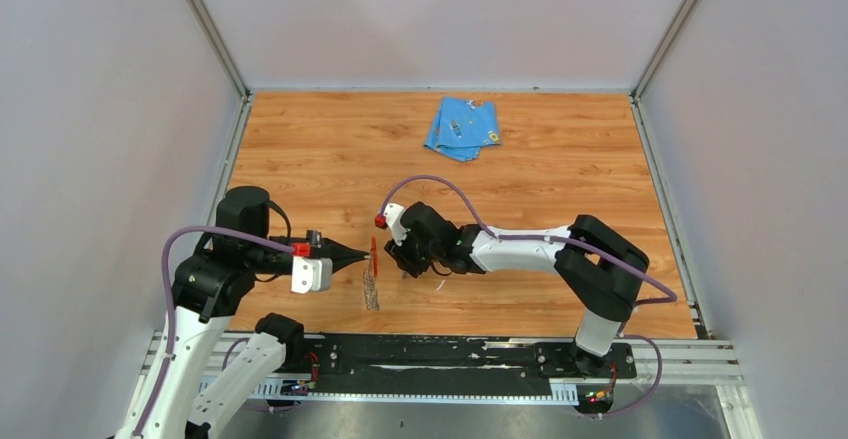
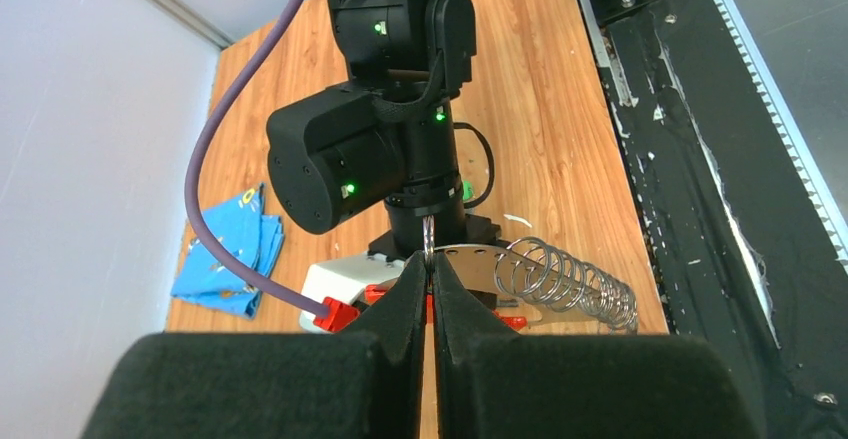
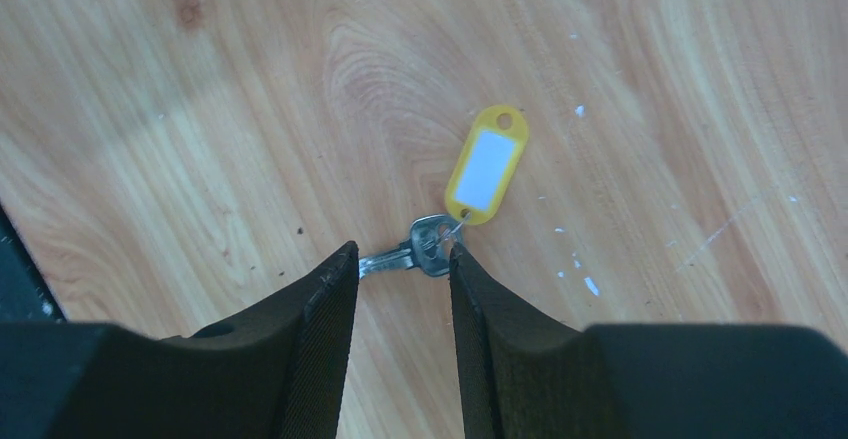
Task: Put the keys on the keyring
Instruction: Pick up the key from the center of the board.
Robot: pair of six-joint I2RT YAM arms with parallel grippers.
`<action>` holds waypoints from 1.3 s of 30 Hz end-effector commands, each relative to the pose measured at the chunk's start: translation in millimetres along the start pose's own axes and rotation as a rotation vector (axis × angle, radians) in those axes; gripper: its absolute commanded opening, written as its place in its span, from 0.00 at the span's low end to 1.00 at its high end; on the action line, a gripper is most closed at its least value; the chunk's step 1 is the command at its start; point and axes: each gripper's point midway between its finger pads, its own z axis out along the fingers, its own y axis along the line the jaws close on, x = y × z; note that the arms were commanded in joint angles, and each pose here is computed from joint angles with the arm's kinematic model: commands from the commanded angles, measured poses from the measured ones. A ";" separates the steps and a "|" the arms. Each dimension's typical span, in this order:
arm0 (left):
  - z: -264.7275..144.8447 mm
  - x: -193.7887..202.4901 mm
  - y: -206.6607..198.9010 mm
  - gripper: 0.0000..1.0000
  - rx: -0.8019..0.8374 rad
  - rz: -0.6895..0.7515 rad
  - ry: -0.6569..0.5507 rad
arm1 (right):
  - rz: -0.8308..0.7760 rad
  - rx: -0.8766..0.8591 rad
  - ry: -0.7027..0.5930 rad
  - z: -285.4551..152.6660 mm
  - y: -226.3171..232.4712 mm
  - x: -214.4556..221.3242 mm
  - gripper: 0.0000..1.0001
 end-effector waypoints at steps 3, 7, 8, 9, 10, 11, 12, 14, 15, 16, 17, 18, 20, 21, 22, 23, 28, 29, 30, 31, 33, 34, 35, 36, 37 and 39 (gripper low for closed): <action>-1.0 -7.2 -4.5 0.00 0.006 -0.007 -0.021 | 0.035 0.156 -0.025 8.0 -21.7 -1.9 0.40; -1.4 -8.9 -5.2 0.00 0.006 -0.005 -0.026 | 0.050 0.151 -0.013 14.3 -20.6 0.8 0.40; -1.7 -9.7 -5.2 0.00 0.005 -0.003 -0.027 | 0.052 0.146 -0.009 16.1 -19.7 1.4 0.40; -2.0 -10.3 -5.1 0.00 0.004 0.000 -0.028 | 0.059 0.135 -0.003 18.0 -17.8 3.1 0.40; -2.1 -10.4 -5.1 0.00 0.003 0.000 -0.027 | 0.063 0.132 0.002 19.3 -17.2 5.2 0.39; -2.4 -11.0 -5.1 0.00 0.002 0.003 -0.027 | 0.066 0.132 0.005 19.7 -16.8 6.6 0.39; -2.7 -11.8 -4.8 0.00 0.000 0.007 -0.028 | 0.068 0.132 0.009 20.5 -17.0 8.3 0.39; -2.6 -11.9 -4.7 0.00 0.001 0.007 -0.029 | 0.069 0.140 0.016 21.6 -18.3 11.3 0.38; -2.6 -12.6 -4.9 0.00 0.002 0.008 -0.032 | 0.072 0.143 0.016 21.7 -18.8 11.5 0.37; -2.8 -13.1 -5.0 0.00 0.002 0.010 -0.033 | 0.071 0.146 0.018 22.1 -19.5 12.2 0.36; -2.7 -13.2 -5.1 0.00 0.003 0.009 -0.034 | 0.071 0.147 0.018 22.2 -19.7 12.5 0.34; -2.7 -13.5 -5.2 0.00 0.003 0.010 -0.035 | 0.070 0.147 0.016 22.3 -19.2 12.1 0.32; -2.9 -13.8 -4.9 0.00 0.002 0.011 -0.035 | 0.072 0.148 0.010 22.3 -20.1 10.2 0.28; -2.8 -13.8 -5.0 0.00 0.003 0.010 -0.035 | 0.071 0.150 0.011 22.5 -20.8 10.5 0.27; -2.7 -14.1 -5.0 0.00 0.004 0.011 -0.036 | 0.070 0.154 0.009 22.1 -21.4 9.6 0.25; -2.8 -14.4 -5.3 0.00 0.004 0.011 -0.038 | 0.070 0.155 0.004 21.5 -21.6 8.1 0.24; -2.5 -15.4 -4.9 0.00 0.007 0.011 -0.042 | 0.077 0.159 -0.007 19.7 -23.7 4.2 0.21; -2.5 -15.5 -4.7 0.00 0.007 0.011 -0.042 | 0.081 0.159 -0.010 19.5 -24.2 3.2 0.21; -2.5 -16.0 -4.9 0.00 0.008 0.011 -0.044 | 0.085 0.156 -0.011 19.5 -24.4 2.9 0.21; -2.4 -16.0 -4.8 0.00 0.008 0.012 -0.044 | 0.090 0.156 -0.013 19.4 -25.3 2.6 0.21; -2.5 -16.4 -4.6 0.00 0.009 0.013 -0.045 | 0.096 0.155 -0.014 19.1 -26.3 2.7 0.21; -2.3 -16.6 -4.6 0.00 0.010 0.012 -0.047 | 0.097 0.154 -0.015 19.3 -26.2 2.3 0.21; -2.4 -16.7 -4.5 0.00 0.009 0.014 -0.047 | 0.098 0.153 -0.017 19.4 -26.5 2.2 0.21; -2.3 -16.7 -4.6 0.00 0.010 0.014 -0.047 | 0.100 0.152 -0.017 19.7 -26.5 2.7 0.21; -2.3 -17.0 -4.7 0.00 0.011 0.014 -0.048 | 0.102 0.152 -0.020 19.8 -26.7 2.2 0.21; -2.5 -17.1 -4.9 0.00 0.010 0.014 -0.048 | 0.108 0.150 -0.019 20.5 -27.2 2.8 0.20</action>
